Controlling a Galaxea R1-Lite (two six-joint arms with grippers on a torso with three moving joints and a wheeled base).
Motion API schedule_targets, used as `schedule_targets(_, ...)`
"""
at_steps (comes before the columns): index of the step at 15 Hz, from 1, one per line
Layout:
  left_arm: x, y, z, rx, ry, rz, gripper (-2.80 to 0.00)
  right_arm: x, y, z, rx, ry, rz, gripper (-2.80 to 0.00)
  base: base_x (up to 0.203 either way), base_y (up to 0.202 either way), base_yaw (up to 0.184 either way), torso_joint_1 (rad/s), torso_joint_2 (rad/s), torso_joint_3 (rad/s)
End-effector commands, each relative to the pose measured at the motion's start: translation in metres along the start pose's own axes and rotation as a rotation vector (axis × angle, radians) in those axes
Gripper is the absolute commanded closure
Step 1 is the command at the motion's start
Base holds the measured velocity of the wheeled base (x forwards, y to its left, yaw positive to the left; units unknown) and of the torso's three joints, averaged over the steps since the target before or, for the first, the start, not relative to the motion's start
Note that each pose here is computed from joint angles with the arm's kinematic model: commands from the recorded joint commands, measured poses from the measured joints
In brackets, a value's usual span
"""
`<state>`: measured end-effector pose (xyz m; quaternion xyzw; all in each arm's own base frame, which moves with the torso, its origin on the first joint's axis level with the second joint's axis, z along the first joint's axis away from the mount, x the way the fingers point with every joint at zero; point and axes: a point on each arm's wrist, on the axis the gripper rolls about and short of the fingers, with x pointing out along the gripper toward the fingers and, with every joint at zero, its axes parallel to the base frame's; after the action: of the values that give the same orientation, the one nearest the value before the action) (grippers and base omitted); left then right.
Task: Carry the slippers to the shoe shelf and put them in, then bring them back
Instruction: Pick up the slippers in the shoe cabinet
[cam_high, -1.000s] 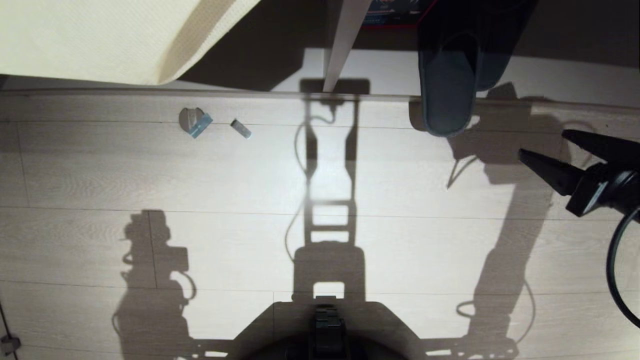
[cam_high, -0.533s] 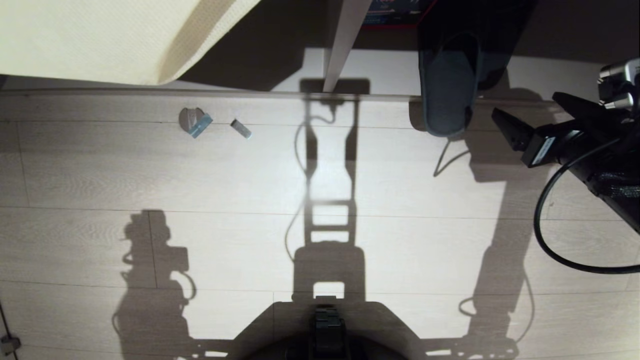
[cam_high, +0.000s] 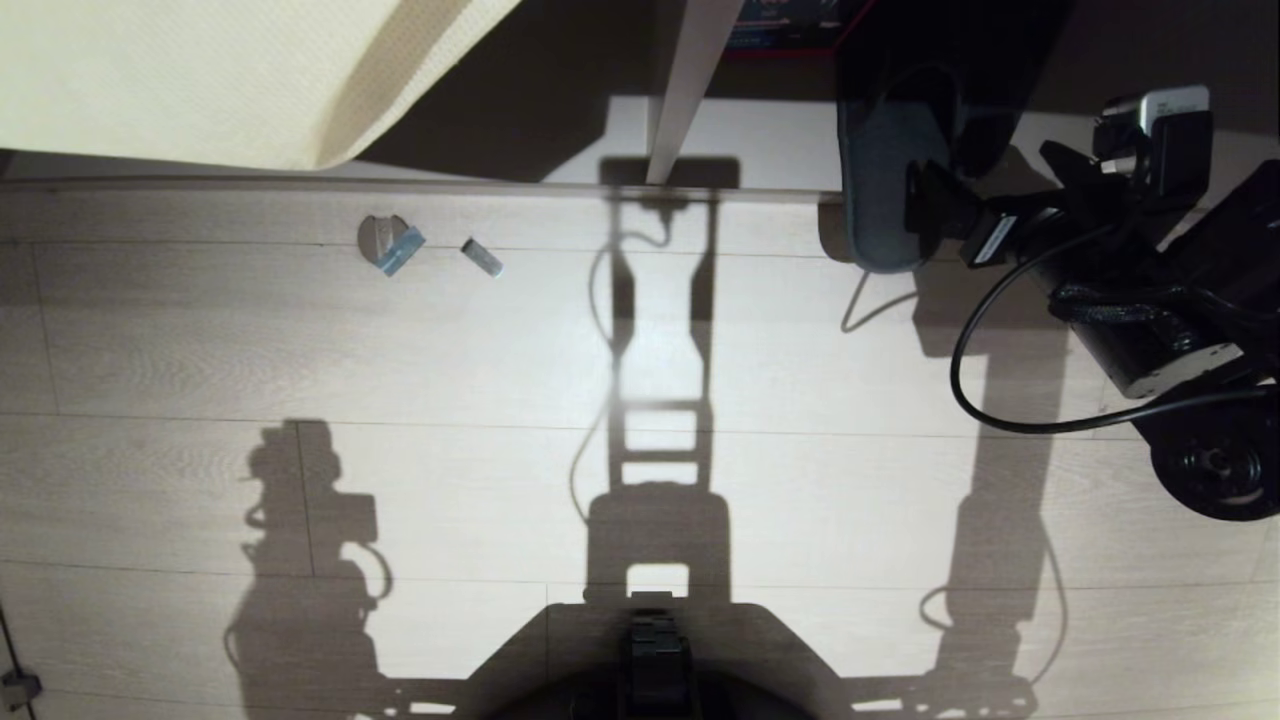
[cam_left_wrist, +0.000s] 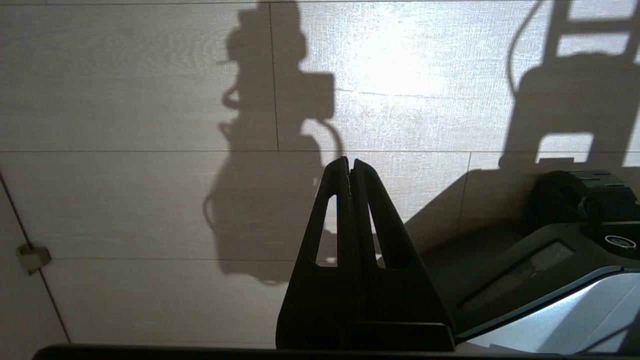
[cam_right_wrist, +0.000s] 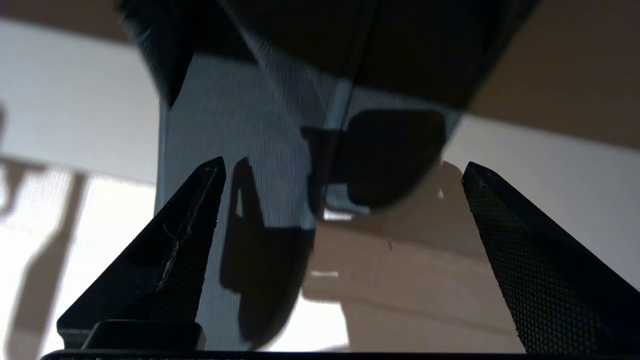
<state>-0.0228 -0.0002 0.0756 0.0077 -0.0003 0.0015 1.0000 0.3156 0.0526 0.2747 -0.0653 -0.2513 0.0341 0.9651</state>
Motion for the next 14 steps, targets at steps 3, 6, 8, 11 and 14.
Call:
schedule_targets(3, 0.000, 0.000, 0.000, -0.002, -0.001, 0.003, 0.00, 0.023, 0.005, -0.020, 0.011, -0.003, 0.005, -2.80, 0.000, 0.000, 0.000, 0.000, 0.00, 0.000)
schedule_targets(6, 0.000, 0.000, 0.000, -0.002, -0.001, 0.003, 0.00, 0.028, 0.005, -0.022, 0.043, 0.002, 0.034, -2.80, 0.000, 0.000, 0.000, 0.000, 0.00, 0.000)
schedule_targets(8, 0.000, 0.000, 0.000, -0.002, -0.001, 0.002, 0.00, 0.027, 0.001, -0.020, 0.038, 0.039, 0.033, -2.80, 0.000, 0.000, 0.000, 0.000, 0.00, 0.000)
schedule_targets(11, 0.000, 0.000, 0.000, -0.002, -0.001, 0.003, 0.00, 0.027, -0.011, -0.005, 0.024, 0.026, 0.006, -2.80, 0.000, 0.000, 0.000, 0.000, 0.00, 0.000)
schedule_targets(14, 0.000, 0.000, 0.000, -0.002, -0.002, 0.002, 0.00, 0.026, -0.024, 0.001, 0.007, 0.053, -0.020, -2.80, 0.000, 0.000, 0.000, 0.000, 0.00, 0.000)
